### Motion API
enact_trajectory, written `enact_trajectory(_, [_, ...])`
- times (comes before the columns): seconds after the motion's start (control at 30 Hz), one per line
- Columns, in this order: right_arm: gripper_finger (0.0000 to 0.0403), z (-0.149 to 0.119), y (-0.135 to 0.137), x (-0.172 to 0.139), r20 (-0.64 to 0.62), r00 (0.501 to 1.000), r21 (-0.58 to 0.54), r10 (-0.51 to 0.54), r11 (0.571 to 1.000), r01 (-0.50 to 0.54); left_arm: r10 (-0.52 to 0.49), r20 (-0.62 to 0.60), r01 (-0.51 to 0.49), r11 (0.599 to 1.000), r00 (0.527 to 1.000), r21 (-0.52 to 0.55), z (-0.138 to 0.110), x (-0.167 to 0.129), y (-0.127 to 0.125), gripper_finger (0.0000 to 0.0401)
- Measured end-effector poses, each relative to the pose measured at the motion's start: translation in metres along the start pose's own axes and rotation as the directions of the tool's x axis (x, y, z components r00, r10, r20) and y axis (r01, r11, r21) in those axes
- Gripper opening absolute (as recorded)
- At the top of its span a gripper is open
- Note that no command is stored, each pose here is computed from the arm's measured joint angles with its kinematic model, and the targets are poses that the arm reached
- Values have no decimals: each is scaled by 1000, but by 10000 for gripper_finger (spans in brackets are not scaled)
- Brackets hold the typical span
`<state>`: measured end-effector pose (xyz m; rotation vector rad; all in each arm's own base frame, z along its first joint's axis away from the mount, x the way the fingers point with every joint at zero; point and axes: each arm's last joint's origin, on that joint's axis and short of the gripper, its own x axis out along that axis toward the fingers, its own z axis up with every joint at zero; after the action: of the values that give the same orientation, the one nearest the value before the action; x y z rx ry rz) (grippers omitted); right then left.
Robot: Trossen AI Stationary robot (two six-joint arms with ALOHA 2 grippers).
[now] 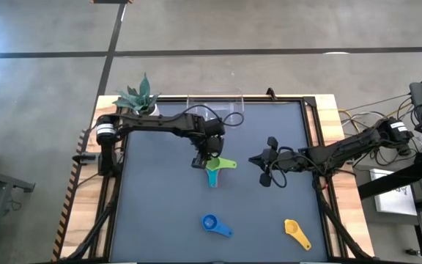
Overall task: Nest measuring cups in basket
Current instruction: Stack the green measuring cup on top of the light blue measuring cup
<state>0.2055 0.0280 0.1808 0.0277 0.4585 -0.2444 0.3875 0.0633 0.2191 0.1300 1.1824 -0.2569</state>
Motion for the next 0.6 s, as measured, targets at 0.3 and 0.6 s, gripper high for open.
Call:
enact_trajectory(0.3, [13, 2, 4, 9, 54, 998, 44, 10, 999, -13, 31, -24, -33, 993, 999, -110, -13, -26, -7, 138])
enact_trajectory(0.6, [13, -3, 12, 40, -24, 1000, 0, -16, 1000, 16, 48, 90, -23, 965, 995, -260, -64, -13, -51, 118])
